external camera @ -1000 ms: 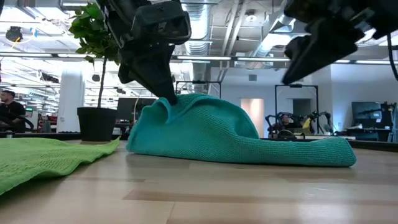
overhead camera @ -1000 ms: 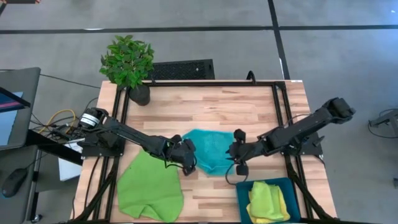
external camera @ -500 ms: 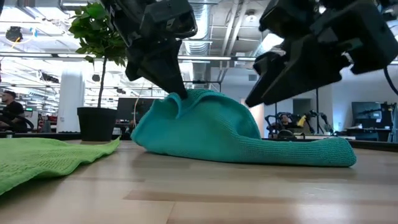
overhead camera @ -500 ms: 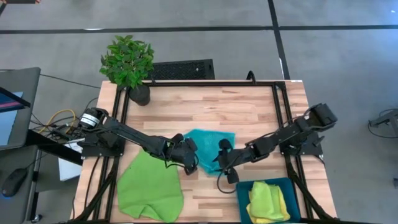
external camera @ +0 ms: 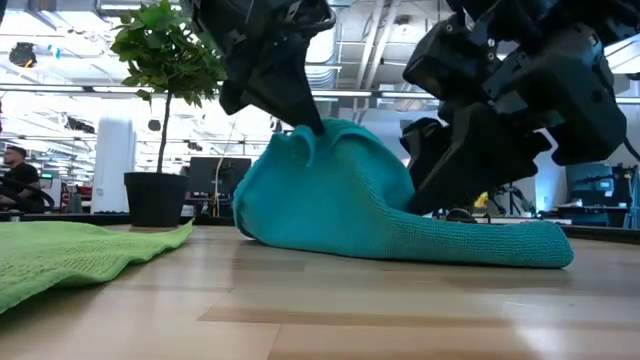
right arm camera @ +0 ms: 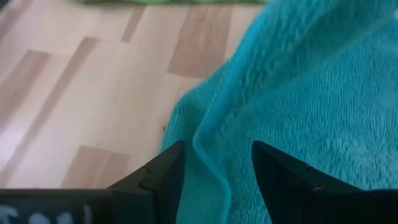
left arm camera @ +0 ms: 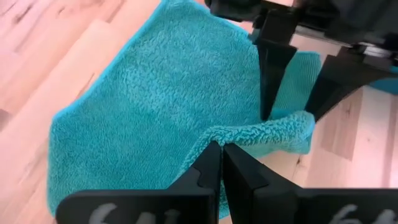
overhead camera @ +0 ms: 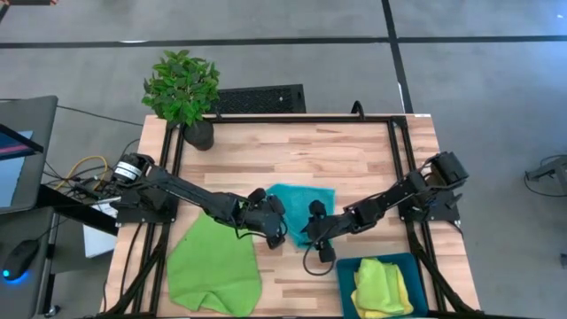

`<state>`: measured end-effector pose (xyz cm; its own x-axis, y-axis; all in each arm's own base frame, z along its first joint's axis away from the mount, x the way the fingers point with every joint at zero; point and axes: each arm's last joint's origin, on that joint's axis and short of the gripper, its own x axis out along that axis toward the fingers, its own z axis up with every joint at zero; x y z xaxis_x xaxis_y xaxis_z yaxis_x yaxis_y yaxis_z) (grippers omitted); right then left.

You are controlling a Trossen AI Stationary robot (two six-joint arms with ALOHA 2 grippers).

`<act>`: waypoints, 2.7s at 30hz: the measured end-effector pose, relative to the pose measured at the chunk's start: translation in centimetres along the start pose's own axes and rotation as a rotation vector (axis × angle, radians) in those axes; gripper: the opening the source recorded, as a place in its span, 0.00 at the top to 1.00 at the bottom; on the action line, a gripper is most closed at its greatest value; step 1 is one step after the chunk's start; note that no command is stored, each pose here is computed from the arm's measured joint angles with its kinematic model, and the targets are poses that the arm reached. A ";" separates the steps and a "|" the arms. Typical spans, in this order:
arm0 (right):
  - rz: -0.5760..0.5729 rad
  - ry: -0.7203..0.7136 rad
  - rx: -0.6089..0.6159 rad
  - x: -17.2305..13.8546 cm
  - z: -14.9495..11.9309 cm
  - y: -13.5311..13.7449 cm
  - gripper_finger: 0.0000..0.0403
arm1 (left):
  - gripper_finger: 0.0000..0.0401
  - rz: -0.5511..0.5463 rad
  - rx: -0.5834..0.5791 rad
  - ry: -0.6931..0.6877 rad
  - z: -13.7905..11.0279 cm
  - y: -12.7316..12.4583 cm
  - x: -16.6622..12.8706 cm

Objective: Fold microfiber towels
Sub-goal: Fold the blue towel

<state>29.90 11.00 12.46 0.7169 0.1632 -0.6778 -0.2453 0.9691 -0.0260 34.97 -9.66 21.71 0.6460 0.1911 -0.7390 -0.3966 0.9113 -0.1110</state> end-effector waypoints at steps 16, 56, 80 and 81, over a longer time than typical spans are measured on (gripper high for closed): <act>0.049 0.113 0.103 -0.1 -1.1 0.2 0.66 | 1.00 0.029 0.023 -0.026 0.1 -0.4 -0.7; -0.153 0.423 0.045 -2.5 4.6 -0.1 1.00 | 1.00 0.136 -0.101 0.098 -1.8 0.0 -2.2; -0.485 0.604 0.078 -4.2 4.8 -6.2 0.98 | 1.00 0.369 -0.161 0.123 0.0 5.5 3.0; -0.488 0.611 0.083 -4.2 4.7 -6.4 0.97 | 1.00 0.371 -0.168 0.121 0.2 5.7 3.1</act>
<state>31.53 4.99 18.91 0.2389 -0.3916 -0.8886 0.0719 0.9197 -0.3860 34.80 -3.78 18.89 0.3622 0.4422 -0.8205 -0.6951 0.7146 0.0783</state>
